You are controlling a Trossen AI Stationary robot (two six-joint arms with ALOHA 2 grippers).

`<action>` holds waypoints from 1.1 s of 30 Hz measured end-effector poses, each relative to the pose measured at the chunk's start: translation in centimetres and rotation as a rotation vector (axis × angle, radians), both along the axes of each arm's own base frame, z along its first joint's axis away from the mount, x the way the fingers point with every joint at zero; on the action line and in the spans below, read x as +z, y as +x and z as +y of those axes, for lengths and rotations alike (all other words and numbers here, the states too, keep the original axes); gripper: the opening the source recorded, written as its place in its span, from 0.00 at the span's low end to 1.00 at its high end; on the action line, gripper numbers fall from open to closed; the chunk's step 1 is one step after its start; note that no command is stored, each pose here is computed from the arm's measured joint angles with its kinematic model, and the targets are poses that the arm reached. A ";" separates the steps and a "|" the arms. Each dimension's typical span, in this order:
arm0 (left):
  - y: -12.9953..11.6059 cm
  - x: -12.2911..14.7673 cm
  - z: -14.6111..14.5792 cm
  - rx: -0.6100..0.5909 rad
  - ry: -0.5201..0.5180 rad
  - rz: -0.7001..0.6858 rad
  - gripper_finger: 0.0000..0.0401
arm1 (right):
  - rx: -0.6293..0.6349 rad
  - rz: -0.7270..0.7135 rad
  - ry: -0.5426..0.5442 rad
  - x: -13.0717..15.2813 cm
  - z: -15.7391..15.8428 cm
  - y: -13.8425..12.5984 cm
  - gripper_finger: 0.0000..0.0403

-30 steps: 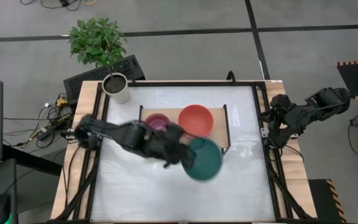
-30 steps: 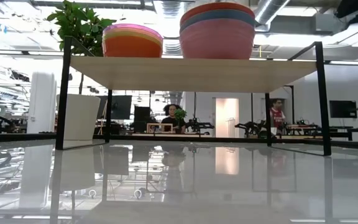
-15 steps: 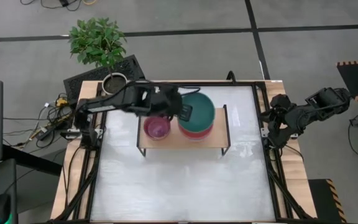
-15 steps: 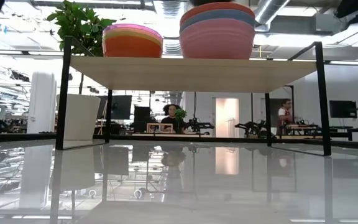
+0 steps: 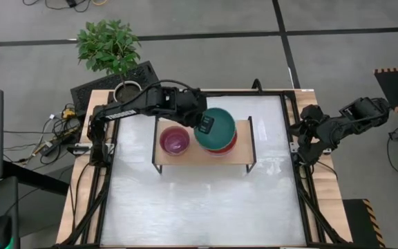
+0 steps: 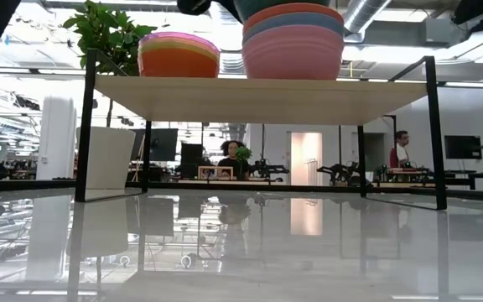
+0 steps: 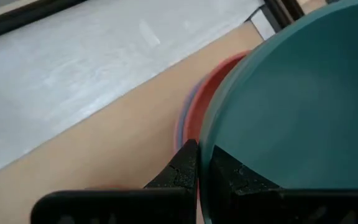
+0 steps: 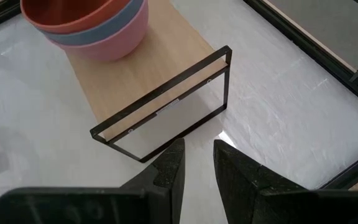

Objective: Place and stack bowls onto a shelf
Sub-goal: Stack the large green bowl on top of the orange bowl on the shelf

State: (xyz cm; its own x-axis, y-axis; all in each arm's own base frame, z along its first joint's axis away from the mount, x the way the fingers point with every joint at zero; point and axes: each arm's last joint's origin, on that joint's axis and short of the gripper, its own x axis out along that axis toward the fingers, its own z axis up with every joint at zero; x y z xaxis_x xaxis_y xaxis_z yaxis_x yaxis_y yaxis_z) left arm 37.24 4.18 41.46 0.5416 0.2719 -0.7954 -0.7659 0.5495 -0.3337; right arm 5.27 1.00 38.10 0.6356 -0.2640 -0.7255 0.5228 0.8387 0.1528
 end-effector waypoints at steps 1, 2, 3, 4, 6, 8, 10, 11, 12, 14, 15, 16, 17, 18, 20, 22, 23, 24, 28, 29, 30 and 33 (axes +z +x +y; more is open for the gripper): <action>0.2 -0.2 0.0 -0.001 -0.001 0.005 0.00 | 0.001 0.000 -0.001 0.0 0.0 0.0 0.28; 0.2 -0.3 0.0 0.000 -0.001 0.015 0.00 | 0.003 0.001 -0.004 0.0 0.0 0.0 0.28; 0.1 -0.5 0.0 -0.002 -0.004 0.037 0.00 | 0.010 0.004 -0.012 0.0 0.0 0.0 0.28; 0.1 -0.8 0.0 -0.011 -0.011 0.058 0.00 | 0.015 0.005 -0.016 0.0 0.0 0.0 0.28; 0.5 -1.2 0.0 -0.031 -0.014 0.074 0.00 | 0.016 0.005 -0.018 0.0 0.0 0.0 0.28; 0.6 -1.4 0.0 -0.046 -0.019 0.079 0.00 | 0.015 0.004 -0.021 0.0 0.0 0.0 0.28; 0.7 -1.5 0.0 -0.057 -0.013 0.086 0.00 | 0.012 0.002 -0.025 0.0 0.0 0.0 0.28; 0.9 -1.6 0.0 -0.061 -0.010 0.084 0.00 | 0.011 0.002 -0.025 0.0 0.0 0.0 0.28; 1.1 -1.7 0.0 -0.065 -0.007 0.079 0.00 | 0.012 0.002 -0.025 0.0 0.0 0.0 0.28; 1.2 -1.8 0.0 -0.087 0.002 0.087 0.00 | 0.012 0.002 -0.026 0.0 0.0 0.0 0.28; 1.3 -1.8 0.0 -0.107 0.007 0.086 0.00 | 0.011 0.002 -0.026 0.0 0.0 0.0 0.28; 1.3 -1.7 0.0 -0.127 0.014 0.080 0.00 | 0.011 0.002 -0.026 0.0 0.0 0.0 0.28; 1.4 -1.6 0.0 -0.146 0.020 0.073 0.00 | 0.011 0.002 -0.026 0.0 0.0 0.0 0.28; 1.4 -1.6 0.0 -0.161 0.028 0.072 0.00 | 0.011 0.002 -0.026 0.0 0.0 0.0 0.28; 1.4 -1.6 -0.1 -0.180 0.044 0.083 0.01 | 0.011 0.002 -0.026 0.0 0.0 0.0 0.28; 1.4 -1.6 -0.1 -0.196 0.055 0.088 0.03 | 0.011 0.002 -0.026 0.0 0.0 0.0 0.28; 1.4 -1.6 -0.1 -0.205 0.061 0.091 0.05 | 0.011 0.002 -0.026 0.0 0.0 0.0 0.28; 1.4 -1.6 -0.2 -0.213 0.067 0.093 0.07 | 0.011 0.002 -0.026 0.0 0.0 0.0 0.28; 1.4 -1.6 -0.2 -0.246 0.088 0.101 0.17 | 0.011 0.002 -0.026 0.0 0.0 0.0 0.28; 1.4 -1.6 -0.2 -0.248 0.090 0.101 0.20 | 0.011 0.002 -0.026 0.0 0.0 0.0 0.28; 1.4 -1.6 -0.2 -0.248 0.090 0.102 0.22 | 0.011 0.002 -0.026 0.0 0.0 0.0 0.28; 1.4 -1.6 -0.2 -0.251 0.093 0.100 0.28 | 0.011 0.002 -0.026 0.0 0.0 0.0 0.28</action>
